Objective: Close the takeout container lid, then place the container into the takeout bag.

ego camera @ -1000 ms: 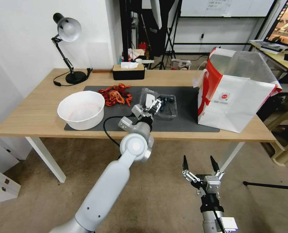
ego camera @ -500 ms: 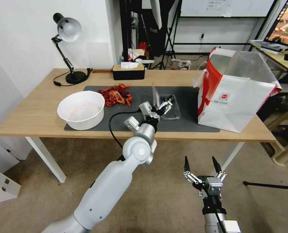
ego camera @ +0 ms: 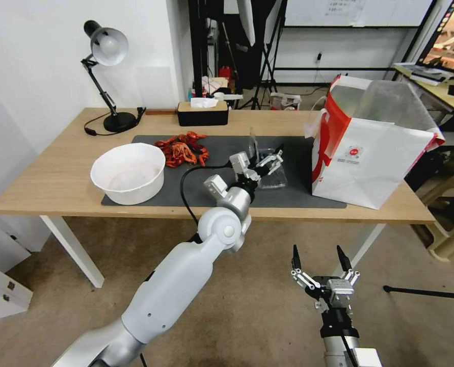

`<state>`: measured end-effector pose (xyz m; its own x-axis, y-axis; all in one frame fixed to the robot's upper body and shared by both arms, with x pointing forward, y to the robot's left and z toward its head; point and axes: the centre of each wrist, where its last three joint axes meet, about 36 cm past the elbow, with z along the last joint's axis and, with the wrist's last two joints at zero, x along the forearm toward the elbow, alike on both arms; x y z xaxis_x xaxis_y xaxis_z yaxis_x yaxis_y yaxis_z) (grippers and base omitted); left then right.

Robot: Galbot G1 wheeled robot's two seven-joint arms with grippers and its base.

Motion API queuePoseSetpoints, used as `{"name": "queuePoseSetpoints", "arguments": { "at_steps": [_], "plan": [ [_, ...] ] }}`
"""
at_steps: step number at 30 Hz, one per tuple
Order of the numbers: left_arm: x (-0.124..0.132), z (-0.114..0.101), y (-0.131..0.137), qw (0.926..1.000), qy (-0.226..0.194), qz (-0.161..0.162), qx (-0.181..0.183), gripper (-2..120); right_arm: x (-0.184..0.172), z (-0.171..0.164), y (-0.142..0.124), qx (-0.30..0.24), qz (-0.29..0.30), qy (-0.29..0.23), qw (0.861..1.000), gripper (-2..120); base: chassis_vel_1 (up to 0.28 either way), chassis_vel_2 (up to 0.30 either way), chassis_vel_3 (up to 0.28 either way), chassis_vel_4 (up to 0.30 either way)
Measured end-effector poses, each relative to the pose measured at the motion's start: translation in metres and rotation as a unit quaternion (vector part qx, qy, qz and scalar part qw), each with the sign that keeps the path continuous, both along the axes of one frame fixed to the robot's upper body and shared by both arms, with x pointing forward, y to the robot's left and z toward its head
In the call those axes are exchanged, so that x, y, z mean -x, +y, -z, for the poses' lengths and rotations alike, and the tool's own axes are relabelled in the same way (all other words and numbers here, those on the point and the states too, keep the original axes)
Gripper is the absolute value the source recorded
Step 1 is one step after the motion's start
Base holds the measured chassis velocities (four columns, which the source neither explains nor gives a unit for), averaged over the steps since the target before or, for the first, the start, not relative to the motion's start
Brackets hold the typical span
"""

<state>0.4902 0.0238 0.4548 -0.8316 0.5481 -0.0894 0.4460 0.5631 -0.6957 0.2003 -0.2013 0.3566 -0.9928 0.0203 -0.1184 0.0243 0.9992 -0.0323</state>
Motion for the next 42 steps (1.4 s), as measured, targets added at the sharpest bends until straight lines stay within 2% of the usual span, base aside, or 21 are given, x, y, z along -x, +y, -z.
{"name": "queuePoseSetpoints", "arguments": {
  "at_steps": [9, 12, 15, 17, 19, 21, 23, 25, 27, 30, 31, 32, 35, 36, 37, 39, 40, 42],
  "plan": [
    [-0.011, 0.001, -0.015, 0.9997, 0.002, 0.018, -0.015, 100, -0.002, -0.001, 0.0, 0.001, 0.002, -0.002, 1.0, 100, 0.0, 0.0, 0.0, 0.0],
    [-0.015, -0.002, -0.018, 0.9995, 0.017, 0.027, 0.0, 100, -0.003, -0.001, 0.0, 0.0, 0.003, -0.002, 1.0, 100, 0.0, 0.0, 0.0, 0.0],
    [-0.024, -0.011, -0.022, 0.9965, 0.067, 0.033, 0.037, 97, -0.003, 0.0, 0.001, -0.001, 0.005, -0.002, 1.0, 100, 0.0, 0.0, 0.0, 0.0],
    [-0.026, -0.012, -0.022, 0.996, 0.073, 0.034, 0.04, 96, -0.004, 0.0, 0.001, -0.001, 0.005, -0.002, 1.0, 100, 0.0, 0.0, 0.0, 0.0],
    [-0.03, -0.015, -0.022, 0.9927, 0.102, 0.038, 0.052, 93, -0.004, 0.0, 0.001, -0.001, 0.005, -0.002, 1.0, 100, 0.0, 0.0, 0.0, 0.0],
    [-0.031, -0.015, -0.022, 0.9922, 0.106, 0.038, 0.053, 93, -0.004, 0.0, 0.001, -0.001, 0.005, -0.002, 1.0, 100, 0.0, 0.0, 0.0, 0.0],
    [-0.036, -0.018, -0.024, 0.9884, 0.139, 0.034, 0.049, 86, -0.004, 0.0, 0.001, -0.001, 0.005, -0.002, 1.0, 100, 0.0, 0.0, 0.0, 0.0],
    [-0.037, -0.019, -0.024, 0.9879, 0.143, 0.033, 0.05, 82, -0.004, 0.0, 0.0, -0.001, 0.005, -0.002, 1.0, 100, 0.0, 0.0, 0.0, 0.0],
    [-0.041, -0.022, -0.025, 0.9835, 0.172, 0.028, 0.051, 71, -0.004, 0.0, 0.0, -0.001, 0.006, -0.002, 1.0, 100, 0.0, 0.0, 0.0, 0.0],
    [-0.043, -0.024, -0.026, 0.9812, 0.184, 0.026, 0.051, 64, -0.004, 0.0, 0.0, 0.0, 0.005, -0.002, 1.0, 100, 0.0, 0.0, 0.0, 0.0],
    [-0.043, -0.026, -0.027, 0.9794, 0.193, 0.025, 0.053, 58, -0.004, 0.0, 0.0, 0.0, 0.005, -0.002, 1.0, 100, 0.0, 0.0, 0.0, 0.0],
    [-0.043, -0.026, -0.027, 0.9794, 0.193, 0.025, 0.053, 58, -0.004, 0.0, 0.0, 0.0, 0.005, -0.002, 1.0, 100, 0.0, 0.0, 0.0, 0.0],
    [-0.045, -0.03, -0.028, 0.9762, 0.209, 0.022, 0.054, 42, -0.004, 0.0, 0.0, 0.0, 0.005, -0.002, 1.0, 100, 0.0, 0.0, 0.0, 0.0],
    [-0.045, -0.029, -0.028, 0.9757, 0.213, 0.021, 0.049, 37, -0.004, 0.0, 0.001, 0.0, 0.004, -0.003, 1.0, 100, 0.0, 0.0, 0.0, 0.0],
    [-0.045, -0.029, -0.028, 0.9757, 0.213, 0.021, 0.049, 37, -0.004, 0.0, 0.001, 0.0, 0.004, -0.003, 1.0, 100, 0.0, 0.0, 0.0, 0.0],
    [-0.046, -0.028, -0.026, 0.9741, 0.223, 0.018, 0.031, 27, -0.007, -0.005, 0.0, -0.003, 0.003, -0.007, 1.0, 100, 0.0, 0.0, 0.0, 0.0],
    [-0.046, -0.028, -0.026, 0.9741, 0.223, 0.018, 0.031, 27, -0.007, -0.005, 0.0, -0.003, 0.003, -0.007, 1.0, 100, 0.0, 0.0, 0.0, 0.0],
    [-0.046, -0.026, -0.025, 0.9727, 0.231, 0.013, 0.014, 18, -0.013, -0.014, -0.005, -0.009, 0.0, -0.013, 1.0, 100, 0.0, 0.0, 0.0, 0.0]
  ]
}}
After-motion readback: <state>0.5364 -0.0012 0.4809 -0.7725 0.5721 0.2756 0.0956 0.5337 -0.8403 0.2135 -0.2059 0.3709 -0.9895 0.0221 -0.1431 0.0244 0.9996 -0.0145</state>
